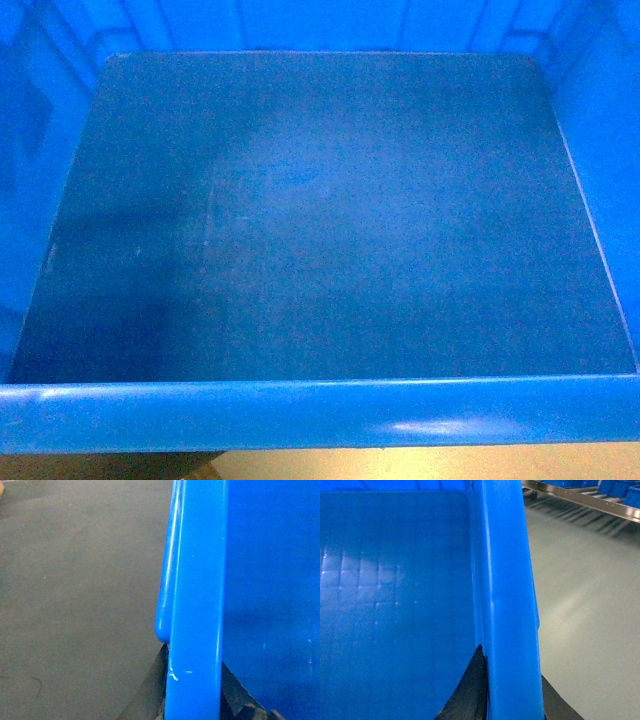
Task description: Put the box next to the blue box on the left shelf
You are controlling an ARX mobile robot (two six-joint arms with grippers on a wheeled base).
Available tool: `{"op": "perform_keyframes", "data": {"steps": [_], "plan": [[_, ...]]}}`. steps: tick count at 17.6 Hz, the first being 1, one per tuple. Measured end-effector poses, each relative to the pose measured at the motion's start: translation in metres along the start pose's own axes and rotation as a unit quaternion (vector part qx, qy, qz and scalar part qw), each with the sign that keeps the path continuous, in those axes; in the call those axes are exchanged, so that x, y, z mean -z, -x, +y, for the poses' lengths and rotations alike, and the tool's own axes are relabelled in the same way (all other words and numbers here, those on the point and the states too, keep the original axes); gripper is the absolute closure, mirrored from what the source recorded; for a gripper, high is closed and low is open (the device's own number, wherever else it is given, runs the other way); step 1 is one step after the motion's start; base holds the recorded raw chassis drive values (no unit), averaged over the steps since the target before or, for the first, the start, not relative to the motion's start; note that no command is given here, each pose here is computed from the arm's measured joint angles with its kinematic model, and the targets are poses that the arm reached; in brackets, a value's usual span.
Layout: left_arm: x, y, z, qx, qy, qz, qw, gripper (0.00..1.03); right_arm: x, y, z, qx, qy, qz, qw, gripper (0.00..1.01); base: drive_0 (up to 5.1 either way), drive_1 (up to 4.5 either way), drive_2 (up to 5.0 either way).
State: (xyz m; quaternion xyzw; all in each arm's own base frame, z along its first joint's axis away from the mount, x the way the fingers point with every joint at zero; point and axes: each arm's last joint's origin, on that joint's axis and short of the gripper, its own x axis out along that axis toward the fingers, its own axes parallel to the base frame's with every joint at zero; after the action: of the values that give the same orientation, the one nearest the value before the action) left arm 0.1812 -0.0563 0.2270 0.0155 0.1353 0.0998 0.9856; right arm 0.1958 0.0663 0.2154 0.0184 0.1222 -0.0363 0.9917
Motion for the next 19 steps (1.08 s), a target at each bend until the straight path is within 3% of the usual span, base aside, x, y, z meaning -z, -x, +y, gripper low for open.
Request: {"op": "perform_keyframes", "data": {"steps": [19], "plan": [[0.0000,0.0000,0.0000,-0.001,0.000,0.000,1.0000,0.91,-0.0001,0.0000,0.0000,0.000,0.000,0.000,1.0000,0.91,-1.4,-1.41,-1.4]]}}
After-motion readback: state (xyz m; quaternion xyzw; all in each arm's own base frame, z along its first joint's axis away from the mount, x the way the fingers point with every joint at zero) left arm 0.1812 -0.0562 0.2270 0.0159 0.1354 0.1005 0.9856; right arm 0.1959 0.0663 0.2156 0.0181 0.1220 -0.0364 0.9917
